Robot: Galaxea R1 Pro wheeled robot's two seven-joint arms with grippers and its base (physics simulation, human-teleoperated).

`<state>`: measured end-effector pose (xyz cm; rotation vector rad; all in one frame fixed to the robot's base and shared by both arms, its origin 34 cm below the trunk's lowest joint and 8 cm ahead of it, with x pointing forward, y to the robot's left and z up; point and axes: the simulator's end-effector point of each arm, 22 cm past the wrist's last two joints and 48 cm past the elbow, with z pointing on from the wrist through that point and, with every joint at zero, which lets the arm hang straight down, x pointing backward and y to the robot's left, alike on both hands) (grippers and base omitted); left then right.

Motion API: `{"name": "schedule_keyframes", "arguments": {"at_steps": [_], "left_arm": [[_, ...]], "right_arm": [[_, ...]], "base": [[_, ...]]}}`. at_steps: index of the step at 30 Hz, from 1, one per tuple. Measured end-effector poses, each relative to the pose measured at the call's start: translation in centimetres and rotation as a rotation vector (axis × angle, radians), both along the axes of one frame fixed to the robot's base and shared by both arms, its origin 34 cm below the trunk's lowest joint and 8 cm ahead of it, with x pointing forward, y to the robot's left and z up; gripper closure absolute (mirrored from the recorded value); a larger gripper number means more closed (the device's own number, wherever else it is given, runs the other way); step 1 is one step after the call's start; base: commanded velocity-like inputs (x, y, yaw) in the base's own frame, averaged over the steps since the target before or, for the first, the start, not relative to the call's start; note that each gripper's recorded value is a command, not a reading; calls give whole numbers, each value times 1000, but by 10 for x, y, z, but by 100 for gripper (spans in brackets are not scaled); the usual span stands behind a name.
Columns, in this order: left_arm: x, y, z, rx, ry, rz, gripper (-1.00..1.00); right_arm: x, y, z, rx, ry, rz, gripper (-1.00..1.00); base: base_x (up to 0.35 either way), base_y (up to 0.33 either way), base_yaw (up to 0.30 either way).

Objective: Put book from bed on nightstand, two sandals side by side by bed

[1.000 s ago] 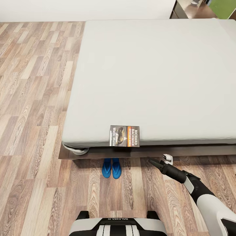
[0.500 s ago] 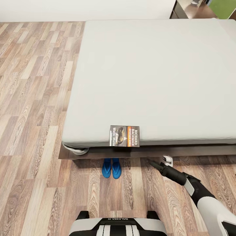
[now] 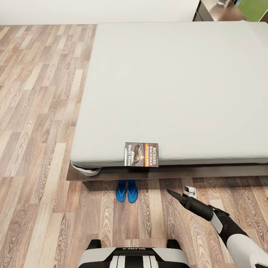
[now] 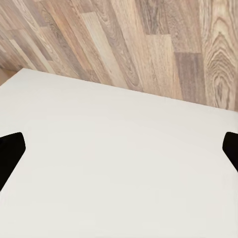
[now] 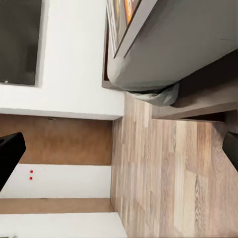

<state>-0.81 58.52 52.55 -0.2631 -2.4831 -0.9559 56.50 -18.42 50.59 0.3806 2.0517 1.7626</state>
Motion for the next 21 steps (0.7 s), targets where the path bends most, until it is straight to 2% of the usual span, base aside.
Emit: {"name": "schedule_keyframes", "arguments": {"at_steps": [21], "left_arm": [[0,-2,-1,-2,-3,2,-100]], "right_arm": [[1,3,1,5,-2,1,-100]], "base": [[0,0,0]]}}
